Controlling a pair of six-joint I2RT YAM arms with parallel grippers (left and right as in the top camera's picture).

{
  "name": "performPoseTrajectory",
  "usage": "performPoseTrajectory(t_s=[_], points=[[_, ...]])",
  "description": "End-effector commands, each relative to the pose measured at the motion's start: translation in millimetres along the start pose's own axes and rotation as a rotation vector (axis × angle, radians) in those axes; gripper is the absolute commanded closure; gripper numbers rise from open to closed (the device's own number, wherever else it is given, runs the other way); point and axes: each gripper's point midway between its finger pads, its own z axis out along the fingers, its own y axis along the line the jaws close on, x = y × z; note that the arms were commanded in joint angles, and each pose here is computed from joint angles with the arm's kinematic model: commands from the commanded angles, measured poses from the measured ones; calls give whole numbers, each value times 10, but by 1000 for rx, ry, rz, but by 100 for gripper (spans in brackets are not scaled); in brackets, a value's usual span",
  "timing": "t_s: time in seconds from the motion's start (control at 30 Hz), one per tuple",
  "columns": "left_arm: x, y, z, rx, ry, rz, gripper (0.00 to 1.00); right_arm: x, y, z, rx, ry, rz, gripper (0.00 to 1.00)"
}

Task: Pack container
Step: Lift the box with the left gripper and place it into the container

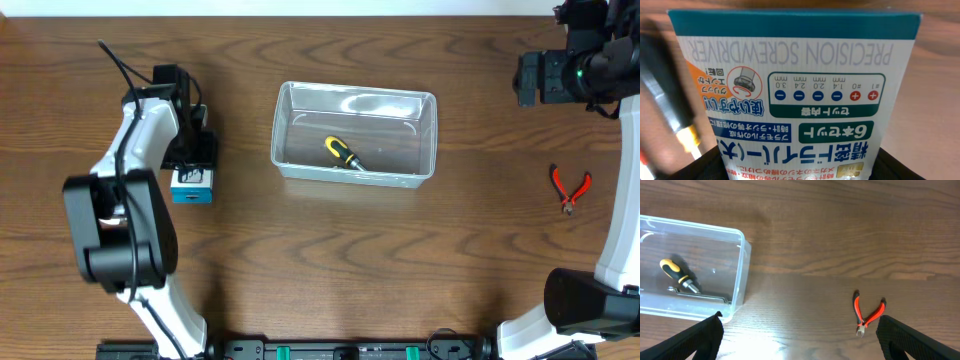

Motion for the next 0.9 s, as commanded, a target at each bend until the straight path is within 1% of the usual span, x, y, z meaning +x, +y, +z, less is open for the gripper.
performPoseTrajectory(t_s=[0.0, 0.03, 0.13, 0.27, 0.37, 0.47, 0.6, 0.8, 0.87], points=[[-214, -168, -730, -4, -181, 31, 92, 11, -5, 21, -6, 7, 18, 1], [-243, -296, -912, 23, -227, 67, 94, 11, -5, 21, -6, 7, 18, 1], [-286, -692, -1398, 84, -358, 213, 94, 11, -5, 21, -6, 7, 18, 1], [-220, -1330, -1933, 82, -530, 542, 94, 11, -5, 21, -6, 7, 18, 1], [-137, -1813, -2078, 79, -605, 788, 94, 12, -5, 21, -6, 7, 18, 1], [-73, -2225, -2000, 75, -620, 999, 94, 12, -5, 21, -6, 7, 18, 1], [-58, -2581, -1641, 104, -567, 1182, 94, 22, -2, 21, -7, 11, 18, 1], [-181, -2702, -956, 116, -437, 1203, 94, 40, -1, 20, -7, 19, 19, 1], [-196, -2722, -801, 119, -409, 1205, 94, 39, -2, 20, -7, 18, 18, 1]])
